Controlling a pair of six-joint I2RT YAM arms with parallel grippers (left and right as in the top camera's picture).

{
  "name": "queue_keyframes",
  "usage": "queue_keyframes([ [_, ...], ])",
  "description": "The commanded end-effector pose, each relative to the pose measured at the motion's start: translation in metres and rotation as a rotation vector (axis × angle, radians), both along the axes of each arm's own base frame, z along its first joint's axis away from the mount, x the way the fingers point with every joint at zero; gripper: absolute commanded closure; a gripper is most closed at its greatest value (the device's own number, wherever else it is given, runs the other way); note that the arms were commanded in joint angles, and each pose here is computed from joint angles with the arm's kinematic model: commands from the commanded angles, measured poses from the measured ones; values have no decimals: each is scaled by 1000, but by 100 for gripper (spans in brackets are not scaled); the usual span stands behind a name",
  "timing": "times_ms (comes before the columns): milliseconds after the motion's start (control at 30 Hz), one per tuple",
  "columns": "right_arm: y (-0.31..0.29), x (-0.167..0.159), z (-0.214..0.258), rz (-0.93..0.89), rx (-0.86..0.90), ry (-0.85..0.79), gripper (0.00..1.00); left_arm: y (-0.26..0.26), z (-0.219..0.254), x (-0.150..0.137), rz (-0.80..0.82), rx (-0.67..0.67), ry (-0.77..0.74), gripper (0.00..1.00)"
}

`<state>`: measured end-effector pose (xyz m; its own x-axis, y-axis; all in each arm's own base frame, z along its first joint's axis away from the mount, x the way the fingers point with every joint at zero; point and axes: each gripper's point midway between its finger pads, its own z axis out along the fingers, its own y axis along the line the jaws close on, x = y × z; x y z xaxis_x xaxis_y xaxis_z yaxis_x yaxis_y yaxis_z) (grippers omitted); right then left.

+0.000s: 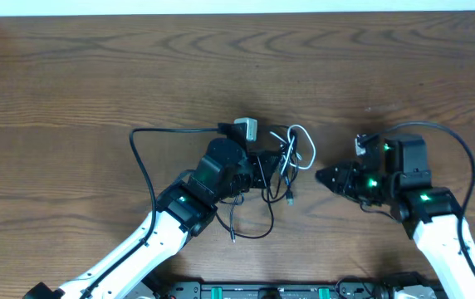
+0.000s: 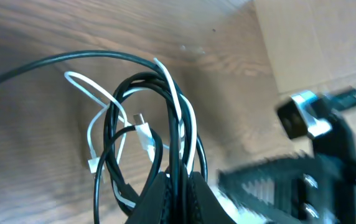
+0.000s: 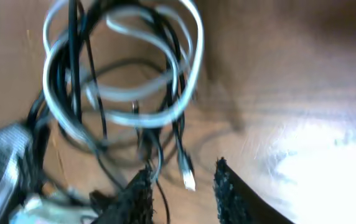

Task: Untangle cables

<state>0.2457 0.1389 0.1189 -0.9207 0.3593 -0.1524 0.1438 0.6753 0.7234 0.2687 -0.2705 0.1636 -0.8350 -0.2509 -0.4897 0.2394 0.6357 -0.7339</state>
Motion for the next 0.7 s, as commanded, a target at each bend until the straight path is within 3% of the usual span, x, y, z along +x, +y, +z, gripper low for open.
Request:
queue_keyframes([
  [0, 3, 10, -6, -77, 3, 49, 70, -11, 11, -8, -63, -64, 20, 92],
  [200, 17, 16, -14, -67, 9, 61, 74, -14, 14, -13, -67, -110, 72, 92],
  [333, 13, 18, -23, -86, -39, 67, 98, -17, 15, -16, -90, -120, 78, 92],
  [500, 11, 6, -28, 32, -105, 22, 99, -16, 15, -16, -111, -96, 37, 92],
  [667, -13, -25, -51, 50, -246, 146, 99, -13, 15, -10, -85, -85, 23, 92],
])
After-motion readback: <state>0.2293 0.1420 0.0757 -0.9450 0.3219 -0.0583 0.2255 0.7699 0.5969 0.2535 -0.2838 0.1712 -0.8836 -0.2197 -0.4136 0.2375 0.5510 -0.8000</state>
